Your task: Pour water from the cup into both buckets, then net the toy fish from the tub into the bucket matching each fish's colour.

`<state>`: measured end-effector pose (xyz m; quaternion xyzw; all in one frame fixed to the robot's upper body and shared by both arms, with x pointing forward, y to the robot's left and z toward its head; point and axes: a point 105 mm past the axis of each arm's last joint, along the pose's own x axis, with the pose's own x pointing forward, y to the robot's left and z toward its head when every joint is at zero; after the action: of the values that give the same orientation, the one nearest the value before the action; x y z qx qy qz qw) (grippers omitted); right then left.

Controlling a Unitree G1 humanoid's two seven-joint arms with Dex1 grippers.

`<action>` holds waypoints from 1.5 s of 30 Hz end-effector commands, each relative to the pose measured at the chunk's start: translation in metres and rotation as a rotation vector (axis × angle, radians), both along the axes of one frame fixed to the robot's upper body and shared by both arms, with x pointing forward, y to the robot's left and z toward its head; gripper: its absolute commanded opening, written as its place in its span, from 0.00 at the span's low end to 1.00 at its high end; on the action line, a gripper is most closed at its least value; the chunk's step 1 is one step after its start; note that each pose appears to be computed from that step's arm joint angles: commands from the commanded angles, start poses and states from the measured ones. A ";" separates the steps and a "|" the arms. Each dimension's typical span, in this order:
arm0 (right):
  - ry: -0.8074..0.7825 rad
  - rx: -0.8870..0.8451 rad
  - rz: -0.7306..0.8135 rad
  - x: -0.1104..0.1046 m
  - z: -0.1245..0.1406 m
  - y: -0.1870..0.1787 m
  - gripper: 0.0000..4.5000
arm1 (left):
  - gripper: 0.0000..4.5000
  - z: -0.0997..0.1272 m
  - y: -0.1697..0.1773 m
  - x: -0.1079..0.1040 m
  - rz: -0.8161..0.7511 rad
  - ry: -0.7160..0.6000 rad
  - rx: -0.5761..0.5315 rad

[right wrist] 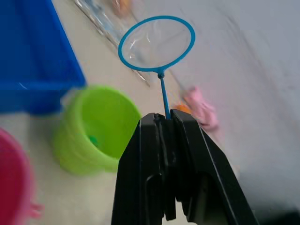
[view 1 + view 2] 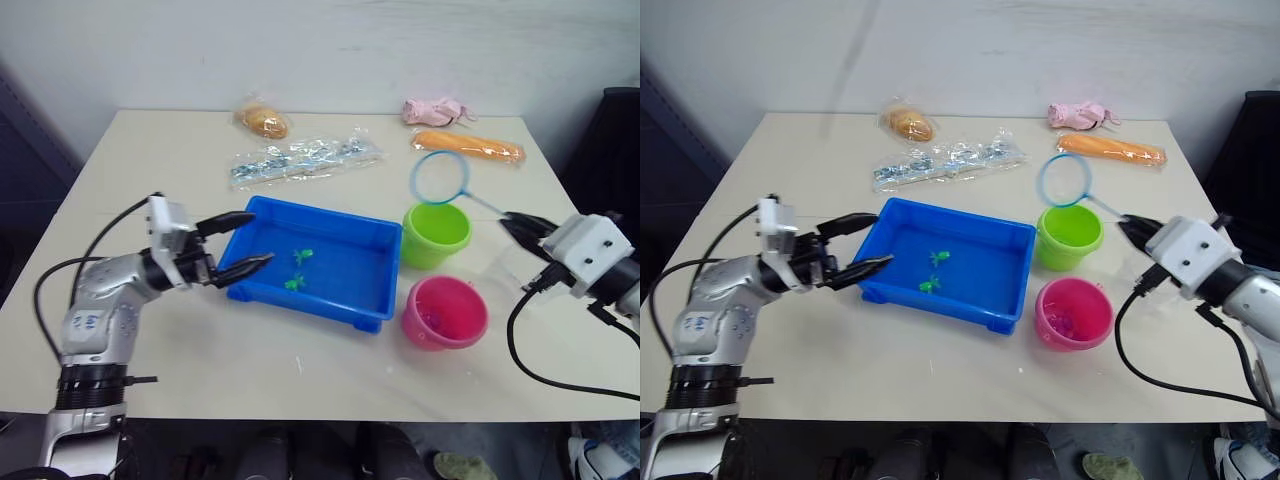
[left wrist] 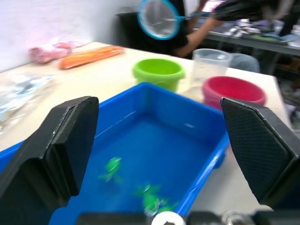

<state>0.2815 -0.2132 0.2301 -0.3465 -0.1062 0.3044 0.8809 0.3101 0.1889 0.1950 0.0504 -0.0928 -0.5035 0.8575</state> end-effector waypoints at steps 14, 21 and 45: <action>0.169 -0.221 0.243 0.034 -0.046 0.107 0.00 | 0.99 -0.012 0.039 -0.037 0.133 0.007 0.120; 0.138 -0.188 0.262 0.029 -0.040 0.111 0.00 | 0.99 -0.014 0.053 -0.052 0.200 0.042 0.117; 0.169 -0.320 0.381 0.027 -0.063 0.141 0.00 | 0.99 -0.018 0.055 -0.062 0.174 0.127 0.160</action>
<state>0.3089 -0.0764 0.1607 -0.4144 -0.0265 0.5052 0.7565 0.2495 0.2476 0.1694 0.0729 0.0215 -0.4290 0.9001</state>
